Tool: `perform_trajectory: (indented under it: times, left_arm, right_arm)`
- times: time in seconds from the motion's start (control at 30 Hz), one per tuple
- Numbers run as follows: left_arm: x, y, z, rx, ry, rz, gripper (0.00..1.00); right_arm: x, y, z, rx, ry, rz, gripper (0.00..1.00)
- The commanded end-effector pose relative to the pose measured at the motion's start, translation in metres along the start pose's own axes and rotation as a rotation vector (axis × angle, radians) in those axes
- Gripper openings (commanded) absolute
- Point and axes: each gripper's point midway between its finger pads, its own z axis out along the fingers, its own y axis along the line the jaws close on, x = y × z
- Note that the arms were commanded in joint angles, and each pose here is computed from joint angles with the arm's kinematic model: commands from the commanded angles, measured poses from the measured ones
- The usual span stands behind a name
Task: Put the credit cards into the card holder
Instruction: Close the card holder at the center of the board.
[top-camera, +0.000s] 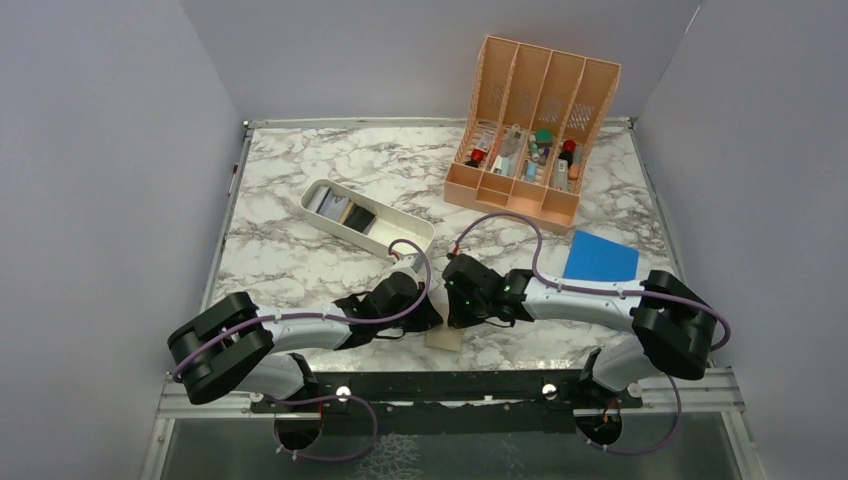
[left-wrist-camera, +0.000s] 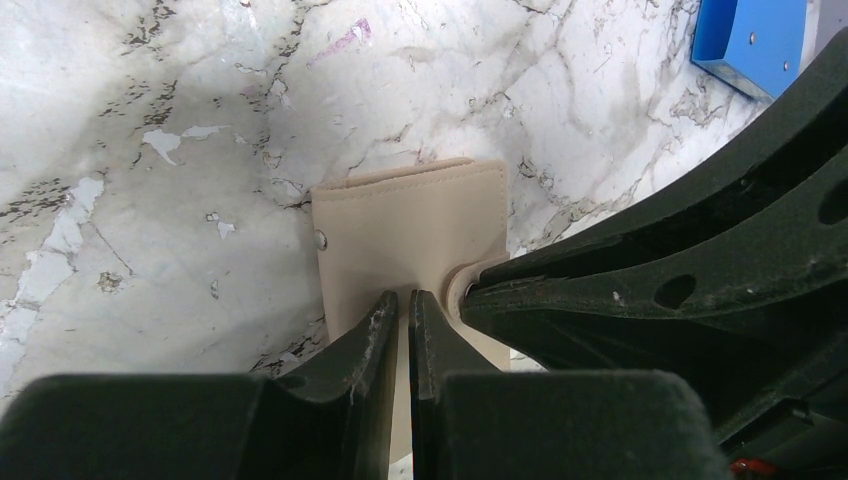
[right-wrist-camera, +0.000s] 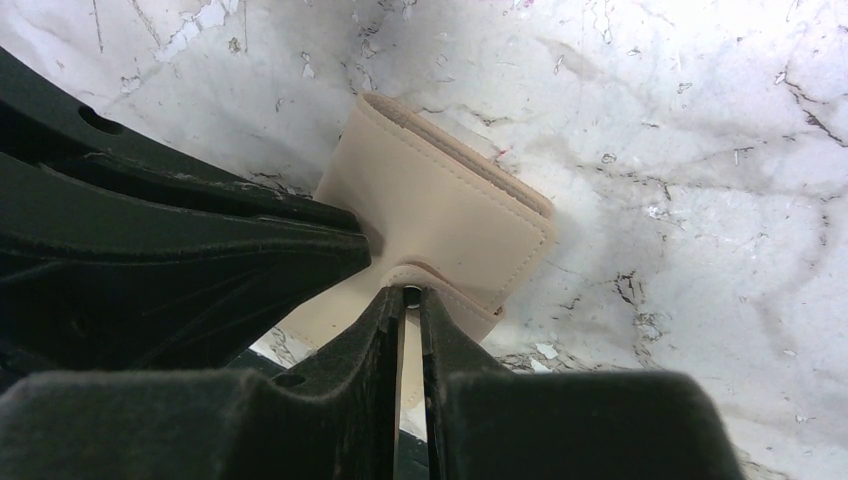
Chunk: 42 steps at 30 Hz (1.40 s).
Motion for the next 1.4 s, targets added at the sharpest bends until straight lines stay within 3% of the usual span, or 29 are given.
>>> perform_trajectory:
  times: [0.0,0.83,1.37]
  left_arm:
    - [0.015,0.017,0.001,-0.051,0.04,0.011,0.13]
    - [0.016,0.018,0.002,-0.057,0.041,0.011,0.13]
    - [0.016,0.017,0.001,-0.052,0.041,0.011,0.13]
  right_arm:
    - [0.007,0.002,-0.003,-0.027,0.02,0.003,0.16]
    - [0.017,0.001,-0.002,0.006,0.06,-0.023,0.15]
    - [-0.007,-0.002,-0.006,0.068,-0.019,-0.044,0.15]
